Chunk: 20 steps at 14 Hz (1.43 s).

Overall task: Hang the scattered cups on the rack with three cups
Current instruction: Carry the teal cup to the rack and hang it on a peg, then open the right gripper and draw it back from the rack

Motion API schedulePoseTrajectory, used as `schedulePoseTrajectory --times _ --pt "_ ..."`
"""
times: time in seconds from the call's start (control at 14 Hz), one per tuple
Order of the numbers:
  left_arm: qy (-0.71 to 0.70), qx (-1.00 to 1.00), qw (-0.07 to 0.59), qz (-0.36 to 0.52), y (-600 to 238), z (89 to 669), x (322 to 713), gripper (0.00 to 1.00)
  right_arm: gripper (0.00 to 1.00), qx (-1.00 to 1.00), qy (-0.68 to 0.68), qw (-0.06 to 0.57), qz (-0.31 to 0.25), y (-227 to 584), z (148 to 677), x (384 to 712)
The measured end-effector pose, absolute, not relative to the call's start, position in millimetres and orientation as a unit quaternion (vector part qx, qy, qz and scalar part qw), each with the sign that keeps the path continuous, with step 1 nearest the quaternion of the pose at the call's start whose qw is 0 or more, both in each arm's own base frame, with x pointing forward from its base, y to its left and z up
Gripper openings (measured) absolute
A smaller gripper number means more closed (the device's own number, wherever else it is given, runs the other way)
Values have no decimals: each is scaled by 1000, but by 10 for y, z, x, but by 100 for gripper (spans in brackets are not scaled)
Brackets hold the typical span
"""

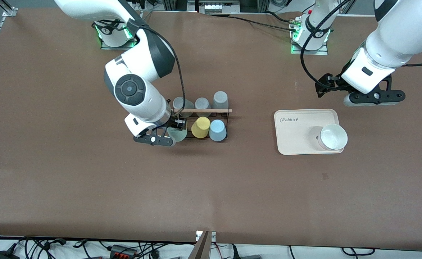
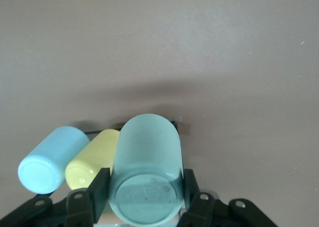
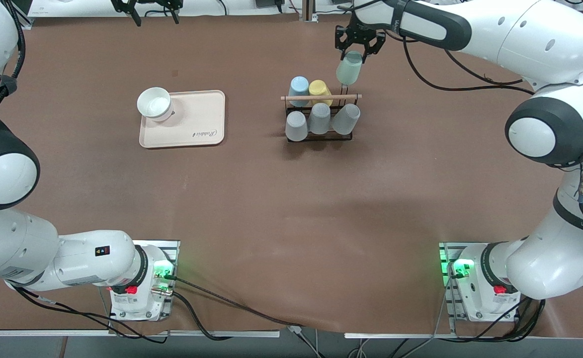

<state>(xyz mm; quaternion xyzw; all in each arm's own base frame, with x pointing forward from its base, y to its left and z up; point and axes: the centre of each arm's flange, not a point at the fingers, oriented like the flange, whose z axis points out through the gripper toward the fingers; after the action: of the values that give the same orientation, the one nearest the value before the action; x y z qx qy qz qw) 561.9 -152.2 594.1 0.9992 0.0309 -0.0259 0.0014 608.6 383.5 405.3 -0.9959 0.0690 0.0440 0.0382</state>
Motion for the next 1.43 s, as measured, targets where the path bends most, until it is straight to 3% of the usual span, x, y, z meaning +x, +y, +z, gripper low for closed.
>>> schedulePoseTrajectory --times 0.29,0.57,1.14,1.29,1.43 --pt "27 998 -3 -49 -1381 5914 5603 100 63 -995 72 30 54 3917 3963 6026" --pt "24 997 42 -63 -1044 5902 5668 100 63 -995 66 8 69 3992 3607 5997" --pt "20 996 41 -75 -1040 5916 5631 100 63 -995 57 -2 84 4129 3167 5939" --pt "20 996 41 -75 -1040 5916 5630 100 66 -995 56 -4 81 4119 3177 5950" --pt "20 996 41 -75 -1039 5917 5629 100 81 -997 48 -9 67 3995 3241 6061"
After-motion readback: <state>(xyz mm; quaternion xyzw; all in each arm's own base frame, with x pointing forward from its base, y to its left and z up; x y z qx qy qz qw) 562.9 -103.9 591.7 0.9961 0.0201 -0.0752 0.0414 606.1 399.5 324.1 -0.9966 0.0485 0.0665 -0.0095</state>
